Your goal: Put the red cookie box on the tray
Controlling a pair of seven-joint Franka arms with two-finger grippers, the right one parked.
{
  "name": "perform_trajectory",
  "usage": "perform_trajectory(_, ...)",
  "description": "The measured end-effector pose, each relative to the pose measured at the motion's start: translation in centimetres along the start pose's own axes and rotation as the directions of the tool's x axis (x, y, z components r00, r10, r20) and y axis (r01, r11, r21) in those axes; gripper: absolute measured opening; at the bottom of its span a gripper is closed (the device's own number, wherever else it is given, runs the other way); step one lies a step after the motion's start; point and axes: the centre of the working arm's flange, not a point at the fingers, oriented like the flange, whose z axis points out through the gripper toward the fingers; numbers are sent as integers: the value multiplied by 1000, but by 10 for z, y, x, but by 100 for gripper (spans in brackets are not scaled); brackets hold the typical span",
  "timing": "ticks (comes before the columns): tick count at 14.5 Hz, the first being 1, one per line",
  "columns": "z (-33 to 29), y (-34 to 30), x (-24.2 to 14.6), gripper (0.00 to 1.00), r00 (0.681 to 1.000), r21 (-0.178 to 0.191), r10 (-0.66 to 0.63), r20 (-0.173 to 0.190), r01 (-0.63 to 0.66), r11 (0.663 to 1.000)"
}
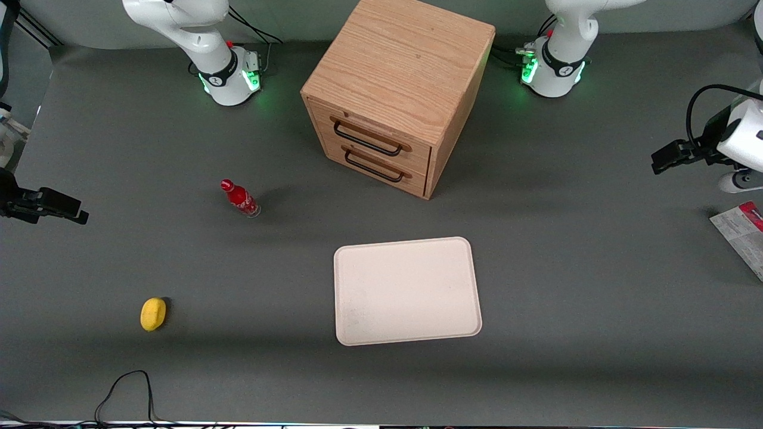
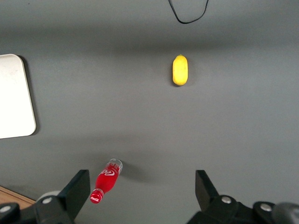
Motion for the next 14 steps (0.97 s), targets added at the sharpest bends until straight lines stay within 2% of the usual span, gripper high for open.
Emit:
perform_trajectory(5,3,8,0,100,999,3,16,32,-16,1000)
perform_trajectory(9,-5,8,1,100,1000,-9,18,16,-18,1000)
perform_trajectory(14,-6,-5,3,100,1000,-38,9,18,-9,999)
